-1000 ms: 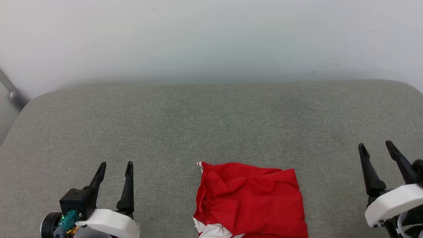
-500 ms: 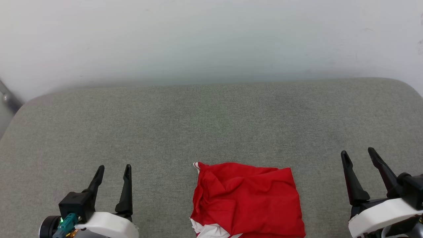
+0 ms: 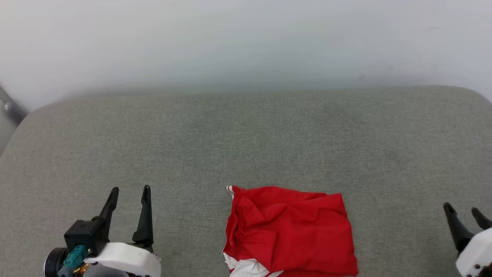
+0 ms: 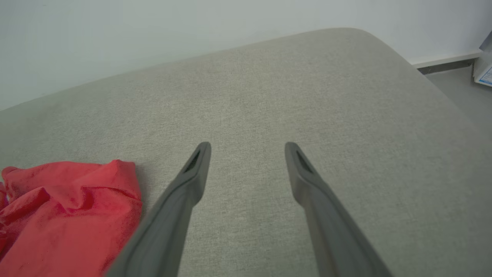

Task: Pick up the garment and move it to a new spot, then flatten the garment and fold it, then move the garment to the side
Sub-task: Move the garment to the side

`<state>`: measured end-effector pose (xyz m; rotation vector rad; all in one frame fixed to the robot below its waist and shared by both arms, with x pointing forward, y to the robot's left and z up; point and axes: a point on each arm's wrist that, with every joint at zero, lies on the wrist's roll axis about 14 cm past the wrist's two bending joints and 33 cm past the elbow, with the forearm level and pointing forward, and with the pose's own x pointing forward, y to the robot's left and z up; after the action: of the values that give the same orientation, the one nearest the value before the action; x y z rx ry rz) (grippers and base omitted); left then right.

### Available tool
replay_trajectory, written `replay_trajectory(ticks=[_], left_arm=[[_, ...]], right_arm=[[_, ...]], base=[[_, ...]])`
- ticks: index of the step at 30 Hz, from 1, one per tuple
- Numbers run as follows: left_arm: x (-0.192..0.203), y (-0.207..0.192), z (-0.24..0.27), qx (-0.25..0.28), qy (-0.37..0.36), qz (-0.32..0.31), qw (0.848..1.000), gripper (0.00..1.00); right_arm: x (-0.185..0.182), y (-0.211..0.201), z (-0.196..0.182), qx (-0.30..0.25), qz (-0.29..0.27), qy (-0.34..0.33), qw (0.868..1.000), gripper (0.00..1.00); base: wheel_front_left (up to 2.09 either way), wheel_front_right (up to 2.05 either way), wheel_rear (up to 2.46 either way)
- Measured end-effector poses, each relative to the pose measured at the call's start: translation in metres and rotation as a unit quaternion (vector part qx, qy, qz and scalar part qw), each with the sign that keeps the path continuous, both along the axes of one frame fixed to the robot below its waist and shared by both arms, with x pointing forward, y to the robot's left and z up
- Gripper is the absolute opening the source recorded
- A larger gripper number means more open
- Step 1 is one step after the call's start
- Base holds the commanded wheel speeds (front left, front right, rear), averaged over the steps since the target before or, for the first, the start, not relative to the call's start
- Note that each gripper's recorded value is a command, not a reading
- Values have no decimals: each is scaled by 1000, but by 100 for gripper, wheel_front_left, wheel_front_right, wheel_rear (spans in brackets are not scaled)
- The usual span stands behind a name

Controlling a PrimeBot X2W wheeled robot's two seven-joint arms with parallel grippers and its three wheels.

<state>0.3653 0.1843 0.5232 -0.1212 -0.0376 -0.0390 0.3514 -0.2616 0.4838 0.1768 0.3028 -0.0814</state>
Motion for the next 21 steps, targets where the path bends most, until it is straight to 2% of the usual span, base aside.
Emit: replay_trajectory(ticks=[3,5,6,9,11,16,21], left_arm=[[2,7,1,0,-3,10,1000,100],[3,13,3,0,-7,19,1000,100],[3,14,4,0,-8,21,1000,100],[2,20,3,-3,-8,30,1000,100],[3,22,3,-5,-10,34,999,100],[9,32,7,5,-18,42,999,100],[16,35,6,8,-19,45,999,100]], right_arm=[[-6,-21,-30,33,-16,99,994,100],[-13,-20,-52,70,-9,173,982,100],[-17,-18,-61,97,-8,204,974,100],[-34,-1,-89,168,3,304,938,100],[-30,27,-93,220,30,328,918,100],[-18,78,-97,299,85,360,879,100],[1,110,-103,352,120,373,850,100]], base=[[0,0,0],[0,0,0],[0,0,0],[0,0,0],[0,0,0],[0,0,0],[0,0,0]])
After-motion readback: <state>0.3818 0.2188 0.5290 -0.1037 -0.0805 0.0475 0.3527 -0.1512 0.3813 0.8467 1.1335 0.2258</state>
